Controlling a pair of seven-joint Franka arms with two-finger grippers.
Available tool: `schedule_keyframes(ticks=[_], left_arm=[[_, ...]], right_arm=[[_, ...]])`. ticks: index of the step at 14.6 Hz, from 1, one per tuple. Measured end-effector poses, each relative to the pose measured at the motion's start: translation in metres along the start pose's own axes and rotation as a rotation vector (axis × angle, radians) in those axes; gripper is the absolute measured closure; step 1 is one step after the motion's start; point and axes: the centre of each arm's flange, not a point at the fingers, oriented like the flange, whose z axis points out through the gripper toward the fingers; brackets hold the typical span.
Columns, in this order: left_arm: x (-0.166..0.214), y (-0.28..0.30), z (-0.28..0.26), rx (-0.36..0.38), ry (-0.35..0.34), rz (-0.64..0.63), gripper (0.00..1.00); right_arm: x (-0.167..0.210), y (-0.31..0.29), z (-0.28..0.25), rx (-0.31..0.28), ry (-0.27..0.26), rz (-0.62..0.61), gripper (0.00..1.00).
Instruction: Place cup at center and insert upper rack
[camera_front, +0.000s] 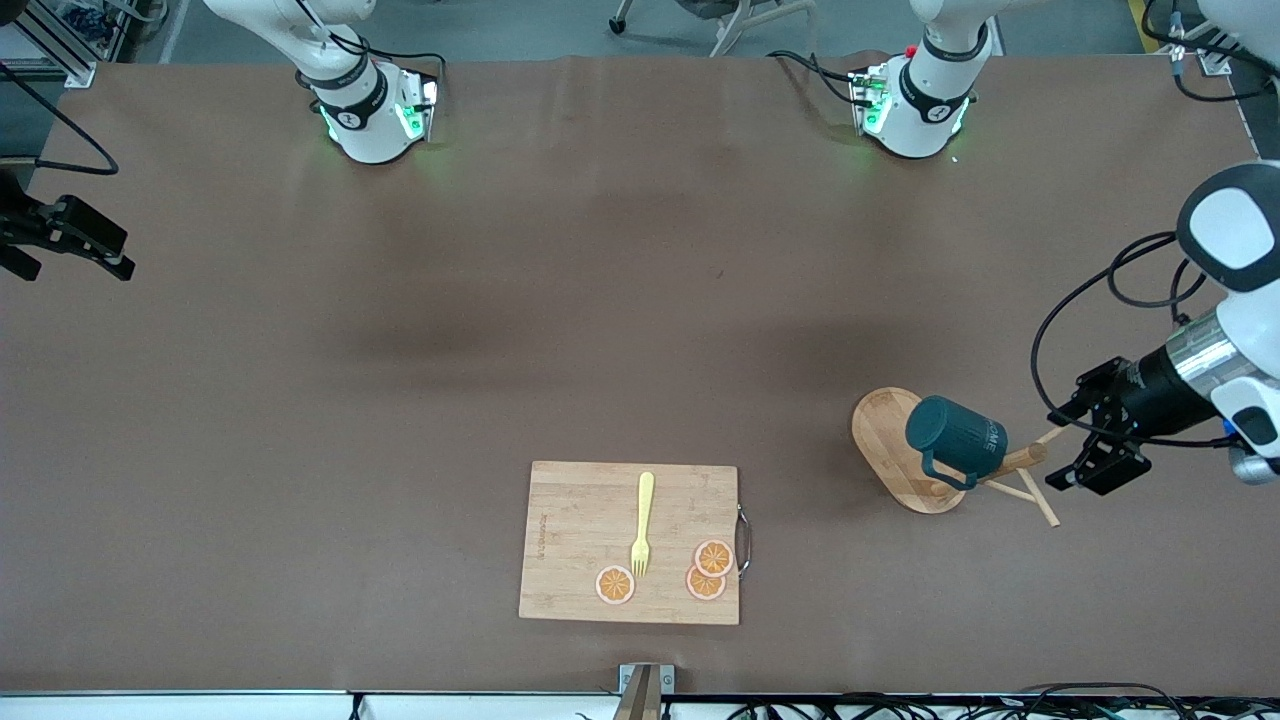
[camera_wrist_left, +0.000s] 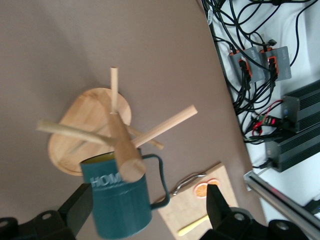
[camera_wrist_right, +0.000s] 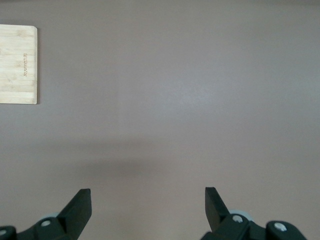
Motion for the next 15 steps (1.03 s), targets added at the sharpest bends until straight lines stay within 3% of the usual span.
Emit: schedule_keyframes(ticks=[4,10,15], left_arm=[[-0.029,-0.006,-0.055,0.05,-0.001,0.201,0.0],[-0.028,-0.049,-0.126,0.175,-0.029,0.653,0.0],[-0.046,-0.059,-0.168,0.183,-0.004,0.791,0.0]], right_arm=[[0.0,-0.001,0.0,0.0,0.0,-0.002,0.0],[0.0,-0.003,0.0,0.001,0.001,-0.006,0.0],[0.0,-0.003,0.0,0.001,-0.003,-0.006,0.0]])
